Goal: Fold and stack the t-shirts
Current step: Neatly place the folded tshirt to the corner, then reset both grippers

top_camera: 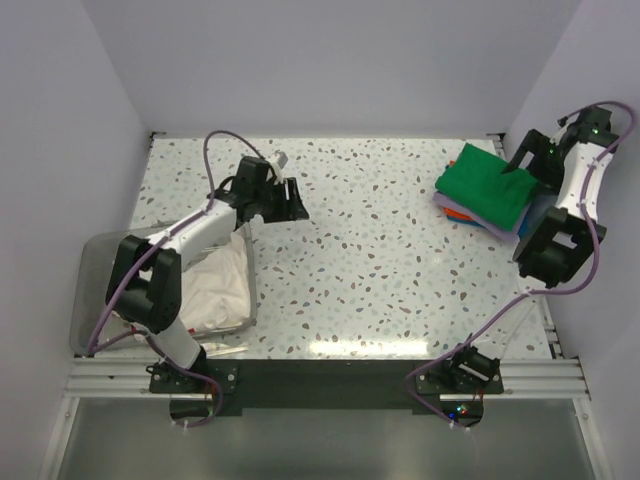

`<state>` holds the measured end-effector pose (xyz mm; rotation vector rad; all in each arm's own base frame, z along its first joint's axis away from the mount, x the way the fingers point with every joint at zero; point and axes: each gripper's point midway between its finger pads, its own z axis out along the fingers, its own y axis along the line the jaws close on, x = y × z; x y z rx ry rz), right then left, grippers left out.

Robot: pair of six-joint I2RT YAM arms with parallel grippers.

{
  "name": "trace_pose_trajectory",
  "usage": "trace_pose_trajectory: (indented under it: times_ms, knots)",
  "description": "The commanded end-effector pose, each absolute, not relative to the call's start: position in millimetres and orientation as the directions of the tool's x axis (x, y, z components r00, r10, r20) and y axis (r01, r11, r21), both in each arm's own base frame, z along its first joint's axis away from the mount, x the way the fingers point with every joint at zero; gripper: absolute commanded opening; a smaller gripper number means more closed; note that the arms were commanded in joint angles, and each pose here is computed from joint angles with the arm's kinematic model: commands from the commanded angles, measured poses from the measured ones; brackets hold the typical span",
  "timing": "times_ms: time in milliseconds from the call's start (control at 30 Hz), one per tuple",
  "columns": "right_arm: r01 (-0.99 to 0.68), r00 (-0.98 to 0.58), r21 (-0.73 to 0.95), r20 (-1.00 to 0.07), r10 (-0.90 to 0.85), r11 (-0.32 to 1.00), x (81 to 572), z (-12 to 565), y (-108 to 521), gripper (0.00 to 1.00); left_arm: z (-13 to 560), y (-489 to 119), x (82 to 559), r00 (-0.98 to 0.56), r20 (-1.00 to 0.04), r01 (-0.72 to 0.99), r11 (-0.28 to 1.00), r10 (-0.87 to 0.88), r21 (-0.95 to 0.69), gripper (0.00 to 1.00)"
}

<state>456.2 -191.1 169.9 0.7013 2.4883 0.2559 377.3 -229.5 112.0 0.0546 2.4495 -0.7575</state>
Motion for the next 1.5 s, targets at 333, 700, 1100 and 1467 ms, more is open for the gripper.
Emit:
trace_pose_trajectory:
  times_ms: [333, 700, 1100, 1467]
  knots:
    - [0.253, -0.502, 0.394, -0.727, 0.468, 0.884, 425, 317, -148, 0.99, 227, -206, 385, -0.632, -0.747, 0.252, 0.856, -0.209, -0.452, 0.63]
    - [-0.056, -0.508, 0.413, -0.795, 0.330, 0.909, 381, 316, 12, 0.99, 259, -173, 363, -0.508, -0.816, 0.196, 0.885, -0.277, -0.423, 0.65]
    - [-0.170, -0.730, 0.406, -0.664, 0.162, 0.898, 321, 160, 126, 0.99, 245, -143, 332, -0.442, -0.846, 0.139, 0.909, -0.297, -0.392, 0.66]
    - [-0.170, -0.718, 0.321, -0.688, 0.105, 0.932, 312, 138, 121, 0.99, 236, -129, 318, -0.414, -0.850, 0.102, 0.912, -0.324, -0.397, 0.67]
